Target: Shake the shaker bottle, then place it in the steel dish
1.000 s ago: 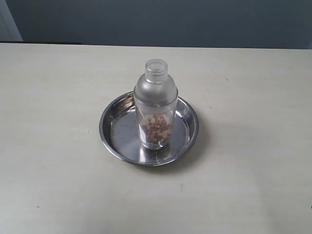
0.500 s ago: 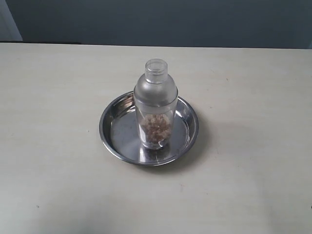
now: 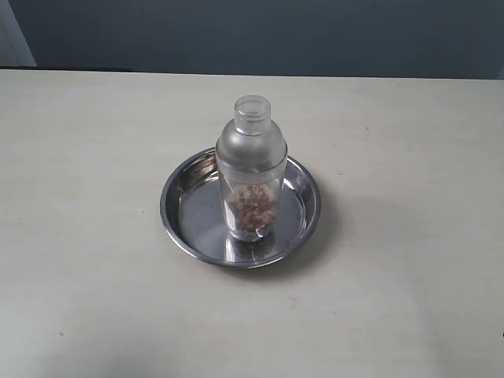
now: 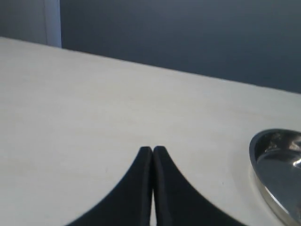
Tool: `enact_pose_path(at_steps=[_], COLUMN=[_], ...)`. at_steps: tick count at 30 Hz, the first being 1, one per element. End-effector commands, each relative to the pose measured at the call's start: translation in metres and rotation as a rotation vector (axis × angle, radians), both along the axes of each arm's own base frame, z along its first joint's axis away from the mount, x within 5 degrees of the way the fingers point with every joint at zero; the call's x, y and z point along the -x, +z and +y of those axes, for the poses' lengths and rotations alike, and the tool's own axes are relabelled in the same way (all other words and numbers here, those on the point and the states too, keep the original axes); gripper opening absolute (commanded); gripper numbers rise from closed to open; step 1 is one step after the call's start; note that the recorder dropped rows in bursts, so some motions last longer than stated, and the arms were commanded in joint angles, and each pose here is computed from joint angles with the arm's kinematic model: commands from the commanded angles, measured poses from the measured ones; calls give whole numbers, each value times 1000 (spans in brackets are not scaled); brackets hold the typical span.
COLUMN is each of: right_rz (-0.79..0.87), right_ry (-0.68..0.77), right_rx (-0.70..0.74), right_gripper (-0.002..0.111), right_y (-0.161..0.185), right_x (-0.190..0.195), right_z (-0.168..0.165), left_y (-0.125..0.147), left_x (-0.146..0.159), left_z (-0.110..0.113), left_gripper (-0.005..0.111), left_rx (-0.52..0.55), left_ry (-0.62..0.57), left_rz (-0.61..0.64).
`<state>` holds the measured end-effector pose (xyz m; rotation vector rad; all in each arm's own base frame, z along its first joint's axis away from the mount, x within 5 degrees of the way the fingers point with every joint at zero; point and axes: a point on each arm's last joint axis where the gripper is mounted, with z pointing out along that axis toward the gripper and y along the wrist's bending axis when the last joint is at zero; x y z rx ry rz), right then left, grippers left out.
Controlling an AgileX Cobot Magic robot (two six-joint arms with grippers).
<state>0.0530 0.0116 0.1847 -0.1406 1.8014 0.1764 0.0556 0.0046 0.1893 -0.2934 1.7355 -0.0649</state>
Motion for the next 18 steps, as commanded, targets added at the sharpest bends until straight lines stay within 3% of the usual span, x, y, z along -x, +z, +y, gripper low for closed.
enact_pose_path(at_steps=[1, 18], right_rz=[-16, -16], right_ry=[-1, -1], right_rx=[2, 2], right_gripper=[-1, -1], right_y=[1, 1], right_x=[0, 0], right_z=[0, 0], left_y=[8, 7], left_x=[0, 0], left_z=[2, 2], left_gripper=[0, 0], left_rx=[-16, -23], left_ry=[25, 22], left_rz=[-102, -90])
